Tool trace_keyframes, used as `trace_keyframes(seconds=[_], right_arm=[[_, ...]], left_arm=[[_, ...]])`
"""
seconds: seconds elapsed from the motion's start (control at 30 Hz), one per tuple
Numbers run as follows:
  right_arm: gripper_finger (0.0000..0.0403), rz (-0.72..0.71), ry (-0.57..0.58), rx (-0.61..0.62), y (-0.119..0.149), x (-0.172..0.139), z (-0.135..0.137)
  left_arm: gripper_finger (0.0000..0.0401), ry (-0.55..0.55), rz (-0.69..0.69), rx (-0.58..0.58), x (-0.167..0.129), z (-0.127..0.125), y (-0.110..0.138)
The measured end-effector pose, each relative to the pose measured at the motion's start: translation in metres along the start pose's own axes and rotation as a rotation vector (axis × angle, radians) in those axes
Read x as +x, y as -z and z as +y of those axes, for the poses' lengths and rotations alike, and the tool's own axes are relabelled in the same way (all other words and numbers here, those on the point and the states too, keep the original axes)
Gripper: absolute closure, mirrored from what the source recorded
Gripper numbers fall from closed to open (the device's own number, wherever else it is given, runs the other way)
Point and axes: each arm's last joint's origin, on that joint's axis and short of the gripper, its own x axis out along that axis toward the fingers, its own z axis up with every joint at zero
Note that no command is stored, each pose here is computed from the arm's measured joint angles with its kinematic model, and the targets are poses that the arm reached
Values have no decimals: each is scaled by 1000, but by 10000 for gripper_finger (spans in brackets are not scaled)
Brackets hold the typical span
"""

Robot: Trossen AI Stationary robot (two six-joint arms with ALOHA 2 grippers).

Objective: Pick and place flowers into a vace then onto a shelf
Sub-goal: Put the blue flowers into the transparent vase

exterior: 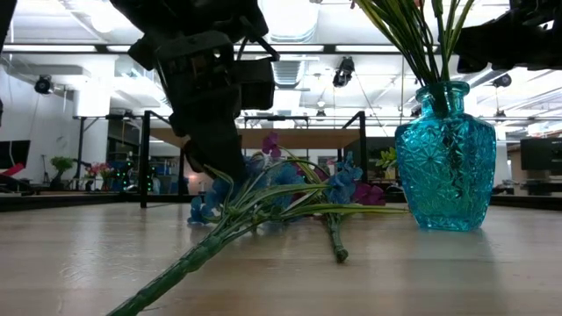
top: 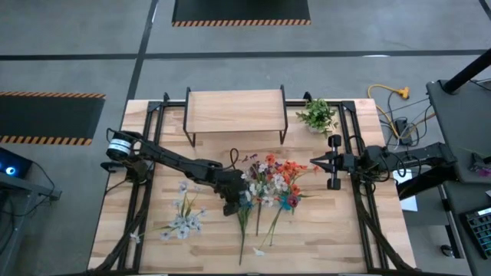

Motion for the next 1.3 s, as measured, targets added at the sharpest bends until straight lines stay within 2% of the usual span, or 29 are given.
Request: trace_keyframes(seconds=[0.37, 0.43, 0.73, 0.9, 1.07, 1.3], right_arm=[[394, 0, 0, -2, 0, 0, 0], [394, 0, 0, -2, 0, 0, 0], [394, -1, 0, -2, 0, 0, 0], [394, -1, 0, 0, 0, 0, 0], [394, -1, 0, 1, 0, 0, 0], [394, -1, 0, 1, 0, 0, 0]], left_arm=[[380, -5, 11, -3, 0, 0, 1], [394, -12, 28, -8, 0, 1, 3], [400, -60, 115, -39, -7, 7, 10], [400, -97, 131, -99, -20, 16, 8], [401, -135, 163, -130, -42, 20, 10], [401, -282, 159, -157, -80, 23, 17]])
